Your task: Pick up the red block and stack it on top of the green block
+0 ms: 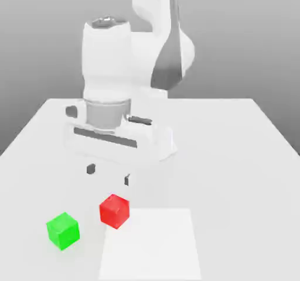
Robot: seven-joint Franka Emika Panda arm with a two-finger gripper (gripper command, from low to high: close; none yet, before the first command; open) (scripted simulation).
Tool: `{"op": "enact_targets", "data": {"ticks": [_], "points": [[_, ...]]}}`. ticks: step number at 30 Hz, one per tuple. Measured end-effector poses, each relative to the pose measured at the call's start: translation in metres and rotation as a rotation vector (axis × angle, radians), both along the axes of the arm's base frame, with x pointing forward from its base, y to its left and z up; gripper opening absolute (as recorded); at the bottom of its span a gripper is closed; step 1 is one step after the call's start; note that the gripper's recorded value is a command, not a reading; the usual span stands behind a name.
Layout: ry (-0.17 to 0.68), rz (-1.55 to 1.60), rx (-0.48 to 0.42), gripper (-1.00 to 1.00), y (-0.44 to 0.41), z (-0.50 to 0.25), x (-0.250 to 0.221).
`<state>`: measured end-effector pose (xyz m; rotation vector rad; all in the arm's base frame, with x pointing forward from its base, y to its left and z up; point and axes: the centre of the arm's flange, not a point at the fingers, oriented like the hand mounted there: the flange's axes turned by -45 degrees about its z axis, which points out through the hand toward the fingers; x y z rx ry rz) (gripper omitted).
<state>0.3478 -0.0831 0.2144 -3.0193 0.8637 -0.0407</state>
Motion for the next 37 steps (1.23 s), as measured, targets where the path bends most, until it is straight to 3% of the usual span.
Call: {"op": "enact_targets", "data": {"ticks": [6,7,14,21,28,34,35,37], "points": [[0.025,-0.018,0.006,0.0,-0.001,-0.062,-0.009],[0.025,-0.018,0.006,-1.0,-0.001,-0.068,-0.009],[0.024,-0.018,0.006,-1.0,0.0,-0.068,-0.009],[0.024,-0.018,0.006,-1.0,-0.001,-0.013,-0.009],[0.024,-0.105,0.009,-1.0,-0.096,0.025,0.028],[0.025,-0.103,0.007,-1.0,-0.112,-0.024,0.038],[0.025,-0.103,0.007,1.0,-0.112,-0.03,0.038],[0.025,-0.103,0.007,1.0,-0.112,-0.03,0.038]]}}
